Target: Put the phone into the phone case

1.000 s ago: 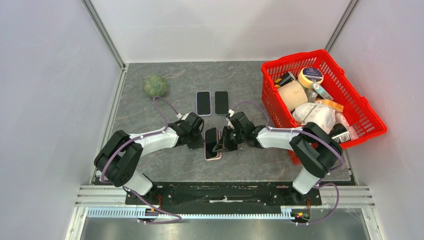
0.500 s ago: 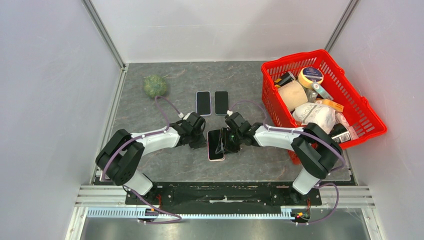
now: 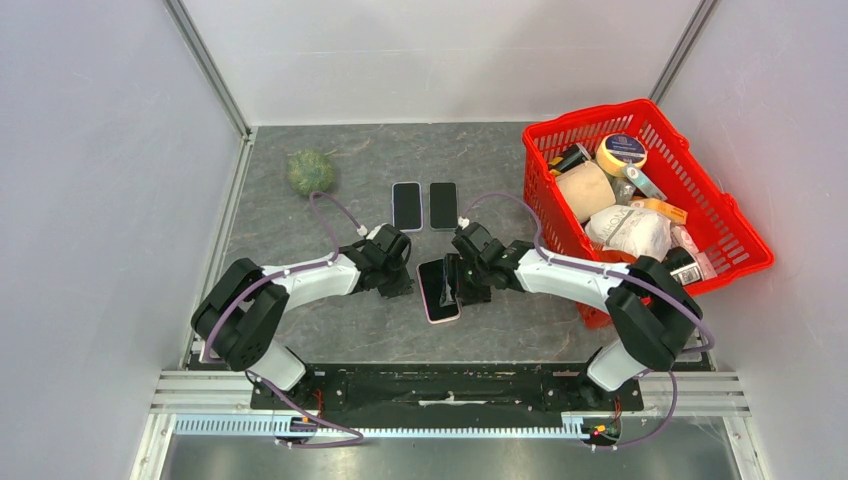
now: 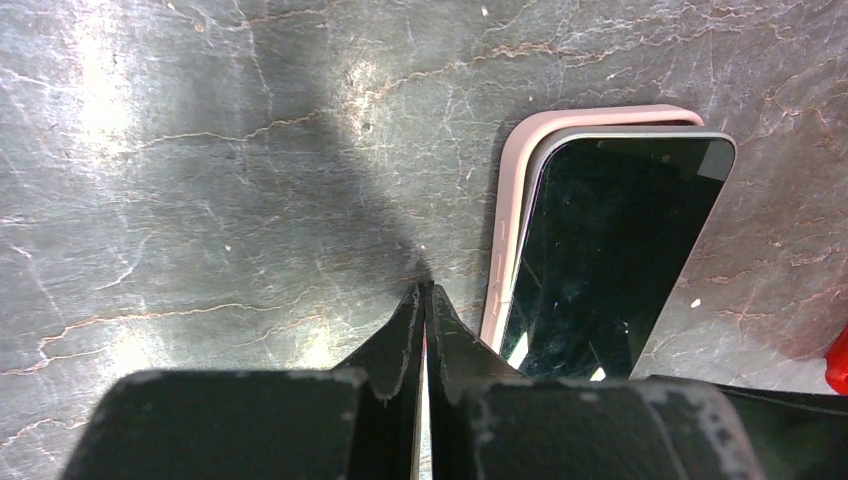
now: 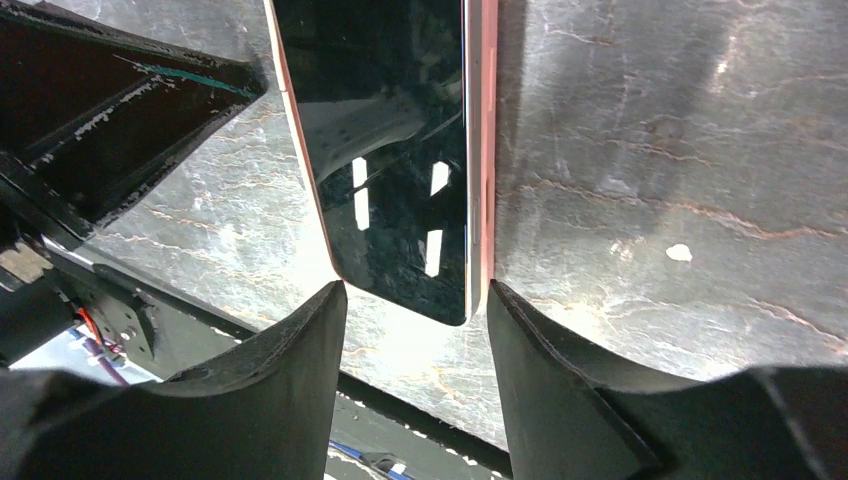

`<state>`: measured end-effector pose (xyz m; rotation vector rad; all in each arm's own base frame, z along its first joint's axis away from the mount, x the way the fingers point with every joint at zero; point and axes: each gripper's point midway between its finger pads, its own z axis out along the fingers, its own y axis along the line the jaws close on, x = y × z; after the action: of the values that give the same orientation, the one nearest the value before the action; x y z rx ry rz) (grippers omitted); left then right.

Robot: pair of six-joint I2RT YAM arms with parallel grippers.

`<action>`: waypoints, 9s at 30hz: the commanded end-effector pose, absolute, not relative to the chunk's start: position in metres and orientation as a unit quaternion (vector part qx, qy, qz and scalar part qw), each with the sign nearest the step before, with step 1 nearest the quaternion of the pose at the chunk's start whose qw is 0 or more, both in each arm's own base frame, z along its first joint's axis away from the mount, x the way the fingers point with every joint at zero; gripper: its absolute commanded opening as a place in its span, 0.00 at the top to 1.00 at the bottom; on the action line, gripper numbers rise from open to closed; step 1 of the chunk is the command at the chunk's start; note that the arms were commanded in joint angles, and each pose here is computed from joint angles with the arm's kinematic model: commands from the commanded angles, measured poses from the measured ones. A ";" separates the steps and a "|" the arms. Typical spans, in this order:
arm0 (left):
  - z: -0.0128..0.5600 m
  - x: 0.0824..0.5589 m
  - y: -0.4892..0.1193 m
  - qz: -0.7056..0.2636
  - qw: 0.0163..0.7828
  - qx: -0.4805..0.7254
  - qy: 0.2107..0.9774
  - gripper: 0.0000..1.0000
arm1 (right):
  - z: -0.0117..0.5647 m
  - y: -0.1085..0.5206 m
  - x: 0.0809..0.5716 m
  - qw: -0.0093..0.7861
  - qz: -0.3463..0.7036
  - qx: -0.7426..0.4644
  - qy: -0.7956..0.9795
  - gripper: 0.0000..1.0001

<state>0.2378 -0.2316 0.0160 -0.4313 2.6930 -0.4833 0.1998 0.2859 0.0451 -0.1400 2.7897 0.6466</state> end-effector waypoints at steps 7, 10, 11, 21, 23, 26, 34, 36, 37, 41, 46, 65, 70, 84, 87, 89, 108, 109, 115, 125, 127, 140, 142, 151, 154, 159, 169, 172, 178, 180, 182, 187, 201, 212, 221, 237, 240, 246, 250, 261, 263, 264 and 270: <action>0.016 0.240 -0.240 -0.175 0.189 -0.156 0.954 0.94 | 0.051 0.275 0.207 0.171 0.182 -0.061 0.966 0.49; 0.015 0.240 -0.241 -0.175 0.188 -0.155 0.954 0.94 | 0.046 0.278 0.205 0.168 0.179 -0.065 0.967 0.55; 0.015 0.240 -0.242 -0.175 0.188 -0.156 0.954 0.95 | 0.045 0.279 0.205 0.167 0.178 -0.067 0.967 0.58; 0.013 0.238 -0.245 -0.176 0.185 -0.152 0.955 0.95 | 0.034 0.287 0.198 0.157 0.167 -0.084 0.970 0.89; 0.013 0.238 -0.246 -0.176 0.184 -0.152 0.955 0.95 | 0.032 0.289 0.194 0.153 0.164 -0.090 0.970 0.94; 0.013 0.239 -0.247 -0.178 0.184 -0.151 0.955 0.95 | 0.027 0.288 0.195 0.161 0.142 -0.095 0.972 0.97; 0.014 0.239 -0.248 -0.177 0.186 -0.150 0.955 0.95 | 0.012 0.286 0.191 0.157 0.109 -0.105 0.976 1.00; 0.013 0.239 -0.248 -0.177 0.185 -0.150 0.955 0.95 | 0.008 0.287 0.191 0.156 0.104 -0.105 0.977 1.00; 0.013 0.239 -0.248 -0.177 0.185 -0.150 0.955 0.95 | 0.006 0.287 0.190 0.154 0.101 -0.106 0.977 1.00; 0.014 0.240 -0.248 -0.177 0.187 -0.150 0.955 0.95 | -0.003 0.288 0.185 0.148 0.093 -0.109 0.979 1.00; 0.014 0.241 -0.248 -0.175 0.188 -0.151 0.954 0.95 | -0.009 0.286 0.185 0.145 0.080 -0.109 0.980 1.00; 0.023 0.266 -0.243 -0.132 0.216 -0.153 0.955 0.95 | 0.051 0.282 0.218 0.204 0.179 -0.072 0.960 0.41; 0.023 0.267 -0.234 -0.129 0.216 -0.162 0.954 0.94 | 0.041 0.287 0.220 0.199 0.193 -0.064 0.959 0.26; 0.025 0.289 -0.218 -0.126 0.205 -0.169 0.956 0.94 | 0.026 0.322 0.196 0.170 0.231 -0.070 0.955 0.17; 0.025 0.296 -0.222 -0.123 0.201 -0.163 0.958 0.94 | 0.029 0.339 0.190 0.169 0.242 -0.081 0.952 0.16; 0.024 0.299 -0.223 -0.122 0.200 -0.162 0.959 0.93 | 0.033 0.351 0.187 0.169 0.250 -0.088 0.949 0.16; 0.009 0.274 -0.314 -0.209 0.112 0.000 0.972 0.91 | 0.086 0.256 0.223 0.281 0.152 -0.030 0.947 0.11; 0.009 0.268 -0.320 -0.214 0.109 0.009 0.971 0.91 | 0.086 0.245 0.227 0.282 0.147 -0.018 0.948 0.11; 0.024 0.238 -0.336 -0.234 0.116 0.046 0.964 0.90 | 0.080 0.215 0.234 0.276 0.129 0.004 0.952 0.13; 0.090 0.246 -0.276 -0.184 0.224 -0.012 0.957 0.67 | 0.055 0.236 0.214 0.215 0.174 -0.028 0.961 0.31; 0.090 0.233 -0.276 -0.206 0.211 -0.012 0.956 0.67 | 0.050 0.237 0.209 0.206 0.177 -0.034 0.962 0.33; 0.058 0.185 -0.298 -0.242 0.156 0.004 0.958 0.79 | 0.024 0.253 0.192 0.181 0.152 -0.077 0.969 0.43; 0.054 0.185 -0.300 -0.237 0.151 0.002 0.960 0.82 | 0.021 0.254 0.191 0.180 0.143 -0.081 0.970 0.46; 0.031 0.185 -0.297 -0.206 0.138 -0.015 0.969 0.86 | 0.003 0.254 0.180 0.173 0.099 -0.106 0.974 0.50; 0.024 0.184 -0.296 -0.197 0.132 -0.017 0.971 0.87 | -0.002 0.253 0.177 0.168 0.090 -0.109 0.976 0.51; 0.012 0.182 -0.287 -0.172 0.126 -0.026 0.977 0.87 | -0.002 0.246 0.180 0.176 0.076 -0.111 0.975 0.51; 0.022 0.190 -0.280 -0.156 0.151 -0.029 0.976 0.87 | -0.007 0.252 0.172 0.153 0.096 -0.112 0.977 0.68; 0.046 0.192 -0.282 -0.175 0.168 -0.014 0.970 0.82 | -0.006 0.266 0.166 0.142 0.122 -0.101 0.977 0.68; 0.064 0.166 -0.284 -0.199 0.165 0.021 0.966 0.79 | 0.001 0.289 0.162 0.141 0.152 -0.086 0.975 0.63; 0.062 0.156 -0.287 -0.199 0.159 0.026 0.967 0.79 | 0.007 0.298 0.160 0.140 0.169 -0.085 0.972 0.63; 0.059 0.150 -0.290 -0.203 0.155 0.026 0.966 0.79 | 0.012 0.306 0.160 0.142 0.183 -0.083 0.969 0.63; 0.050 0.138 -0.295 -0.209 0.144 0.026 0.967 0.82 | 0.024 0.302 0.162 0.154 0.191 -0.074 0.967 0.52; 0.004 0.139 -0.272 -0.107 0.163 0.006 0.981 0.88 | 0.031 0.275 0.193 0.169 0.194 -0.068 0.964 0.33; 0.005 0.171 -0.189 -0.021 0.198 -0.061 0.978 0.88 | 0.046 0.287 0.192 0.177 0.217 -0.068 0.958 0.36; 0.018 0.177 -0.199 -0.057 0.202 -0.058 0.976 0.88 | 0.036 0.284 0.202 0.186 0.188 -0.043 0.963 0.58; 0.022 0.178 -0.208 -0.078 0.202 -0.051 0.975 0.88 | 0.019 0.277 0.215 0.201 0.152 -0.017 0.968 0.87; 0.022 0.178 -0.210 -0.080 0.201 -0.049 0.975 0.89 | 0.014 0.277 0.215 0.200 0.147 -0.018 0.969 0.88; 0.021 0.178 -0.212 -0.083 0.200 -0.047 0.975 0.89 | 0.002 0.276 0.213 0.195 0.124 -0.023 0.973 0.91; 0.021 0.178 -0.213 -0.086 0.199 -0.047 0.975 0.89 | -0.006 0.280 0.211 0.191 0.114 -0.029 0.974 0.92; 0.020 0.179 -0.216 -0.091 0.196 -0.045 0.975 0.89 | -0.018 0.280 0.204 0.175 0.091 -0.037 0.980 0.95; 0.021 0.179 -0.217 -0.092 0.197 -0.045 0.975 0.89 | -0.013 0.280 0.205 0.178 0.092 -0.039 0.979 0.94; 0.021 0.179 -0.217 -0.093 0.197 -0.045 0.975 0.89 | -0.007 0.280 0.205 0.180 0.093 -0.041 0.978 0.93; 0.021 0.178 -0.220 -0.102 0.195 -0.043 0.975 0.89 | 0.036 0.281 0.216 0.203 0.122 -0.052 0.970 0.76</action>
<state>0.1675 -0.2134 0.0167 -0.1436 2.7767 -0.2419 0.1938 0.2803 0.0249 -0.1482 2.7952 0.3498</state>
